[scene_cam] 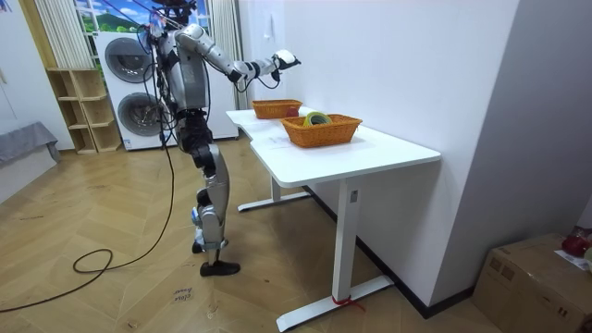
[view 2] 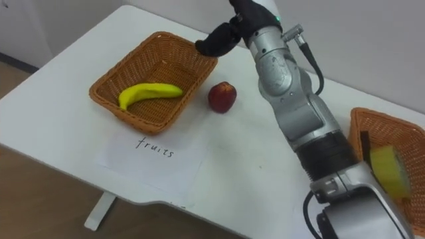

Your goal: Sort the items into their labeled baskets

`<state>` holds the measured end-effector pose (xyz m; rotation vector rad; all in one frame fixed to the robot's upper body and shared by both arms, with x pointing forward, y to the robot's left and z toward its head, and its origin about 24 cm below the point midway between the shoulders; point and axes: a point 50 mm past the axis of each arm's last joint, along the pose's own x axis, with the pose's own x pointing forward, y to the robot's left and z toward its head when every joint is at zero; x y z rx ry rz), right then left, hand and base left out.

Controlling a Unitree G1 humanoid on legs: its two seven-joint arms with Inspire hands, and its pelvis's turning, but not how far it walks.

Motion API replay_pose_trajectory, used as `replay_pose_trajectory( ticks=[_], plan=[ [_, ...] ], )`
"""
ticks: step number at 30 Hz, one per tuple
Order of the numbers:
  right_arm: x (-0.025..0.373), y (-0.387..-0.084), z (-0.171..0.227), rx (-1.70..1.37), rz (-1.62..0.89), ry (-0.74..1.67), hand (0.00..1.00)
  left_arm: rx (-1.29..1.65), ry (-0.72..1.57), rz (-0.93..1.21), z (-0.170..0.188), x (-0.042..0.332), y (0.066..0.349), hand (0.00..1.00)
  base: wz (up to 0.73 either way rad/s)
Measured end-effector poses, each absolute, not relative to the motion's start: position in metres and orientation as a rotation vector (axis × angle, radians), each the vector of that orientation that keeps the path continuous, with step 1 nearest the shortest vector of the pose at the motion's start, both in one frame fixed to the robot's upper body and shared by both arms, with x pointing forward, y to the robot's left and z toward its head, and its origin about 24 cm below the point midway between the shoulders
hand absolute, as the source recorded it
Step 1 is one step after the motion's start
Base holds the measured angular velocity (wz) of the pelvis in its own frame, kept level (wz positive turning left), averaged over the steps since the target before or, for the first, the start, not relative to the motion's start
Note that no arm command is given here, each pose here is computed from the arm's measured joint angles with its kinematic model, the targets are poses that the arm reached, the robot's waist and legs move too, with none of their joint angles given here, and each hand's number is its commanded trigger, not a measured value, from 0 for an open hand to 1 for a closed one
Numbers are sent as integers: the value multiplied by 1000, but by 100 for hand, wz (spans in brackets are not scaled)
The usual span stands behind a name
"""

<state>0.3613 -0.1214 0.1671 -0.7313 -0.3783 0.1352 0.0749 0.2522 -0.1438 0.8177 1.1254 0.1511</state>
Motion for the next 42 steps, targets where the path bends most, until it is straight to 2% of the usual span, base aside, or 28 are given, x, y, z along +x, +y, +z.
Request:
replay_pose_trajectory(
  ticks=[10, 21, 26, 34, 42],
  plan=[
    [361, -131, 163, -609, 124, -339, 0, 777, 1129, 149, -147, 76, 244, 0, -6],
    [358, -152, 118, -316, 96, -125, 0, 776, 1162, 104, -152, 69, 234, 0, -1],
    [358, -153, 112, -162, 97, -79, 0, 767, 1166, 101, -153, 68, 231, 0, 0],
    [354, -163, 77, -66, 66, 70, 0, 742, 1168, 103, -154, 69, 229, 0, 0],
    [353, -165, 70, -38, 75, 101, 0, 742, 1168, 99, -154, 69, 228, 0, 0]
  ],
)
